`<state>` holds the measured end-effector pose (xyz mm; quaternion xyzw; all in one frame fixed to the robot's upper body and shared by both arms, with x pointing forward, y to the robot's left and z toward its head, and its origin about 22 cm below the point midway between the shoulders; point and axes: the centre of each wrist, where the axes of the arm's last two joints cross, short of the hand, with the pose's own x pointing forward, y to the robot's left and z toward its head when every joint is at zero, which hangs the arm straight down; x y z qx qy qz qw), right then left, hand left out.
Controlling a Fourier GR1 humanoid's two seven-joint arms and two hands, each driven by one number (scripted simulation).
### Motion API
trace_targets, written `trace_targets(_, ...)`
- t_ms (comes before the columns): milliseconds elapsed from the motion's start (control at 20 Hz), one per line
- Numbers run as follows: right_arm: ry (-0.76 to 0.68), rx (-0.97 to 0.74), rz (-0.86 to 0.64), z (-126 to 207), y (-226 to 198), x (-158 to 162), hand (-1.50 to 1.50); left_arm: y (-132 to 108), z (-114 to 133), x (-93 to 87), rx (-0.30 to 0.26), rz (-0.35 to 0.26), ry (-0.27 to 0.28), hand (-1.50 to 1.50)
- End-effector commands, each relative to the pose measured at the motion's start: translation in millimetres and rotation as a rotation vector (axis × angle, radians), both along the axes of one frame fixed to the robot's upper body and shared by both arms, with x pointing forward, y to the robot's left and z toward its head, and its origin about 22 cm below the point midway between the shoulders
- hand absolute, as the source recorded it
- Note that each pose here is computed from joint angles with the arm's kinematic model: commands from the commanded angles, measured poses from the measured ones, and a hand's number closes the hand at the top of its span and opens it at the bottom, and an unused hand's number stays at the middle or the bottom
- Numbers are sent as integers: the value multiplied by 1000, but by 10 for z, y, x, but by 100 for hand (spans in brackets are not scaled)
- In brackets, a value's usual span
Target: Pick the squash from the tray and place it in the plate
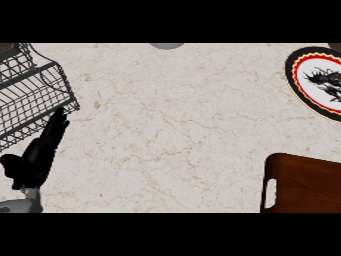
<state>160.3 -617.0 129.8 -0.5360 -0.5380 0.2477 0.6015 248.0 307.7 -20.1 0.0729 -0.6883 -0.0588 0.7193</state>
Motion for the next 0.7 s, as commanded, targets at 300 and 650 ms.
trace_targets(300,-201,-20,36,425,-115,211,150,-77,52,101,-5,-22,-8,0)
trace_targets(650,-201,13,92,441,198,822,150,-10,-121,93,-3,-34,8,0)
